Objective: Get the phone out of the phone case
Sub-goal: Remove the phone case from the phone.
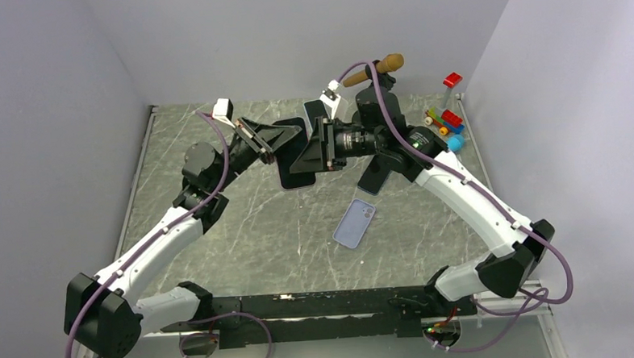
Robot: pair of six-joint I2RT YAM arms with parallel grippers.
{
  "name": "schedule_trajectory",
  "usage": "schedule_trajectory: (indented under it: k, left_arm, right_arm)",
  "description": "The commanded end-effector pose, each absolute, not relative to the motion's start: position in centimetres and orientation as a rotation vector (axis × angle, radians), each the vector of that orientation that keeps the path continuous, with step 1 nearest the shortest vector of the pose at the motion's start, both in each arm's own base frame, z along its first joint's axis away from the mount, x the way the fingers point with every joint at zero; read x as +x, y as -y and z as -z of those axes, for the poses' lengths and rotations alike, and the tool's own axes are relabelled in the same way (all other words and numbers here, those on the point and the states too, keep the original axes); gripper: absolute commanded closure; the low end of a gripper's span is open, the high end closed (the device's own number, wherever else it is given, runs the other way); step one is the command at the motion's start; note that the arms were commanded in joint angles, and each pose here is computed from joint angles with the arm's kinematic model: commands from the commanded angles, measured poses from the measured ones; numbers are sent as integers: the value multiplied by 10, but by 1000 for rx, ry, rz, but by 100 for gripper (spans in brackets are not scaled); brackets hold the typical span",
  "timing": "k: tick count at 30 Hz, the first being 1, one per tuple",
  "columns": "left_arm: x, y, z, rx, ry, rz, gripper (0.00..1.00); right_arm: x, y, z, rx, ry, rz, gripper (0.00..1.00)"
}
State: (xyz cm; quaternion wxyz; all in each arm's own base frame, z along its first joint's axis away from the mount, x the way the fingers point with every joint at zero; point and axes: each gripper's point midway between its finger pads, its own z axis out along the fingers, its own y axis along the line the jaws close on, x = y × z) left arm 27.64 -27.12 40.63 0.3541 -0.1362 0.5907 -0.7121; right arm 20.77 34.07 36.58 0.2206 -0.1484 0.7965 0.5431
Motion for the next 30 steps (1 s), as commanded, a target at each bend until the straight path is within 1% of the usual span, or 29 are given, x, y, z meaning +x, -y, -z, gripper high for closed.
schedule_trajectory:
  k: [1,6,8,10,12,13,15,18,19,20,23,26,27,30]
  left_arm:
    - [220,276,-471,-176,-1326,2114,100]
    - [219,277,-467,-159,-1347,2097,100]
    - [218,279,-465,-142,-1365,2094,100]
    - [216,281,-461,-118,-1385,2077,100]
    - [216,282,-460,-99,-1394,2064,100]
    - [216,283,-458,-96,-1412,2061,99]
    - [217,283,-455,-91,-1422,2062,87]
    - [216,281,-455,-91,-1406,2066,57]
    - [215,280,-455,-85,-1401,2065,44]
    - [213,279,-457,-73,-1391,2066,36]
    - [207,277,-462,-23,-1372,2062,24]
    - [201,272,-463,2,-1358,2046,3]
    - [200,270,-462,3,-1357,2038,1]
    - [196,264,-458,5,-1352,2024,1]
  right_arm:
    - [221,-357,-352,-418,-2210,-1433,62]
    - [210,-364,-367,-427,-2148,-1623,63]
    - [209,-362,-376,-414,-2112,-1691,66]
    - [204,-360,-387,-415,-2073,-1769,77]
    - [200,-357,-397,-407,-2037,-1843,95]
    - [198,-355,-403,-396,-2021,-1881,100]
    - [195,-352,-412,-388,-1991,-1928,100]
    - [193,-352,-424,-378,-1953,-1999,100]
    - [192,-353,-428,-376,-1944,-2020,100]
    - [192,-353,-431,-374,-1934,-2035,100]
    - [192,-353,-438,-363,-1924,-2063,100]
    - [192,-351,-443,-351,-1908,-2088,100]
    - [192,-350,-444,-349,-1906,-2097,100]
    - [192,-350,-445,-342,-1898,-2110,100]
